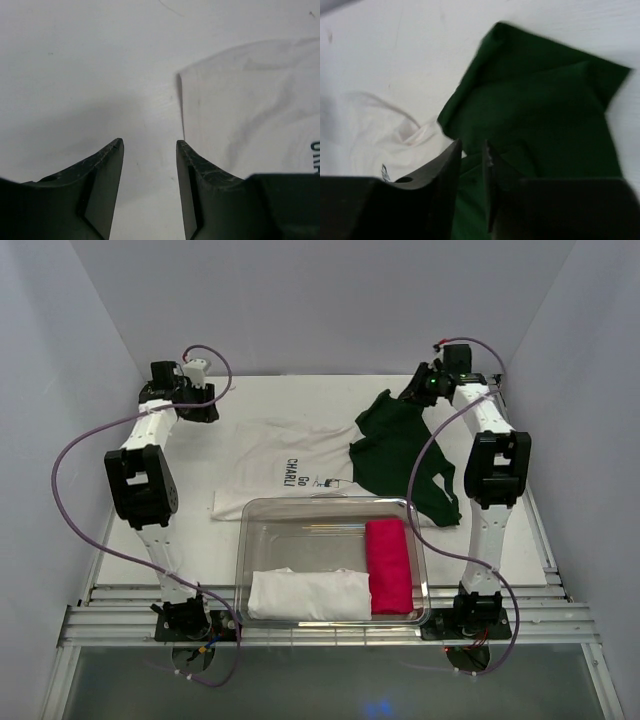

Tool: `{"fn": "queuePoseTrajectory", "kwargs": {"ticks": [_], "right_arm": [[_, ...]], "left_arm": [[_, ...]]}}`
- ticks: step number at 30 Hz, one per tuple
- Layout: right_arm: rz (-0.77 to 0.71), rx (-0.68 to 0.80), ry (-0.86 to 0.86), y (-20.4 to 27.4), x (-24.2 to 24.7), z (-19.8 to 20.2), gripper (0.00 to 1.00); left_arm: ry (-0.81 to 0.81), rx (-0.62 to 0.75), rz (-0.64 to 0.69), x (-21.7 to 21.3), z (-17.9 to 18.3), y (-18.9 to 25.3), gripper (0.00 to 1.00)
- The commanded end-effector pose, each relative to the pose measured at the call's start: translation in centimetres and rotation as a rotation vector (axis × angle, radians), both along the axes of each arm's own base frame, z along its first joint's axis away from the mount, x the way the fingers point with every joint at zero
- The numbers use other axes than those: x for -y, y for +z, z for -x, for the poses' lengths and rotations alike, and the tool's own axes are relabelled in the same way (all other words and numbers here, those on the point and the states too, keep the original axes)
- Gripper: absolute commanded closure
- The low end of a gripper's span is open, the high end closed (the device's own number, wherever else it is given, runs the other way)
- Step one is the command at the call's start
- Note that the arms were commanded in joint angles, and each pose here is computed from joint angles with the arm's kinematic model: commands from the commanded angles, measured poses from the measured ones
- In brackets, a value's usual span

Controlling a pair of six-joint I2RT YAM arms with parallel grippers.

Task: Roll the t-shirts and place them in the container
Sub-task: Fold the T-shirt at the center of the board.

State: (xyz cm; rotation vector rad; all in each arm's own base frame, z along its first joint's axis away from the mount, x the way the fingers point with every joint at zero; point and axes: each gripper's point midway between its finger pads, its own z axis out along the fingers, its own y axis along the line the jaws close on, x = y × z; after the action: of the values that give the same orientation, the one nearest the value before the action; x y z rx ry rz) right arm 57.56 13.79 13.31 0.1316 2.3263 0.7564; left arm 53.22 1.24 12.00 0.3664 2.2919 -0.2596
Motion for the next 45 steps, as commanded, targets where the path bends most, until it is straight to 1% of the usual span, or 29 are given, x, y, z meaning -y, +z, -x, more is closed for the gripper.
{"fn": "queuePoseTrajectory", "kwargs": {"ticks": [1,2,3,5,6,9,10,11,12,15,19,22,25,28,29,32,34,37,39,42,45], "right_arm": [[-0.033,0.016,-0.192,0.4,5.4,-2.8,0.64],[-0.071,0.029,-0.245,0.6,6.9,-3.8,0.59],[-0.087,0.019,-0.286,-0.2,8.3,-4.4,0.52],[-0.1,0.019,-0.36,-1.3,9.9,-5.8,0.48],[-0.121,0.008,-0.406,-1.7,10.8,-6.3,0.46],[-0.153,-0.009,-0.482,-3.7,11.5,-7.8,0.45],[-0.168,-0.016,-0.487,-4.2,11.2,-8.1,0.44],[-0.174,-0.045,-0.493,-6.1,11.1,-8.3,0.44],[-0.184,-0.042,-0.492,-6.1,10.6,-8.8,0.44],[-0.228,-0.111,-0.492,-8.4,9.0,-8.7,0.44],[-0.218,-0.168,-0.505,-10.8,8.0,-7.9,0.45],[-0.246,-0.194,-0.486,-11.4,7.0,-7.5,0.47],[-0.253,-0.189,-0.475,-11.4,6.5,-7.6,0.53],[-0.258,-0.166,-0.47,-11.0,6.5,-8.0,0.69],[-0.258,-0.155,-0.471,-10.5,6.6,-8.1,0.78],[-0.264,-0.11,-0.46,-9.3,6.7,-8.7,0.87],[-0.277,-0.082,-0.445,-8.4,6.6,-9.0,0.88],[-0.29,-0.041,-0.422,-6.9,6.5,-9.4,0.9],[-0.298,-0.014,-0.41,-5.7,6.5,-9.6,0.92],[-0.311,0.036,-0.386,-3.6,6.3,-10.0,0.92],[-0.311,0.091,-0.359,-1.3,6.1,-10.4,0.92]], "left_arm": [[0.1,0.011,0.045,0.6,-3.7,-0.5,0.43],[0.1,0.022,0.035,0.8,-4.4,-0.7,0.39],[0.097,0.05,0.017,1.3,-5.5,-0.7,0.37],[0.084,0.074,0.013,2.1,-7.2,-1.4,0.33],[0.07,0.088,0.016,3.2,-7.8,-1.4,0.32],[0.049,0.082,0.028,4.8,-8.9,-2.8,0.28],[0.069,0.06,0.045,4.8,-8.9,-3.7,0.27],[0.085,0.054,0.052,4.8,-9.0,-3.9,0.27],[0.1,0.052,0.052,4.6,-9.1,-4.3,0.27],[0.128,0.043,0.054,4.5,-9.2,-5.1,0.27],[0.133,0.034,0.083,4.8,-9.3,-5.4,0.27],[0.139,0.015,0.083,4.7,-8.9,-6.2,0.27],[0.132,-0.012,0.085,4.8,-8.4,-7.2,0.27],[0.142,-0.015,0.07,4.6,-8.5,-7.6,0.27],[0.14,-0.011,0.066,4.6,-8.7,-7.5,0.26],[0.122,0.007,0.085,5.0,-9.4,-7.4,0.27],[0.086,0.014,0.136,6.0,-9.7,-7.1,0.27],[0.032,0.003,0.193,7.3,-9.3,-6.8,0.32],[0.019,-0.033,0.22,7.9,-8.1,-7.3,0.33],[0.001,-0.073,0.235,8.3,-6.4,-8.0,0.36],[-0.026,-0.089,0.261,8.9,-5.6,-8.0,0.37]]}}
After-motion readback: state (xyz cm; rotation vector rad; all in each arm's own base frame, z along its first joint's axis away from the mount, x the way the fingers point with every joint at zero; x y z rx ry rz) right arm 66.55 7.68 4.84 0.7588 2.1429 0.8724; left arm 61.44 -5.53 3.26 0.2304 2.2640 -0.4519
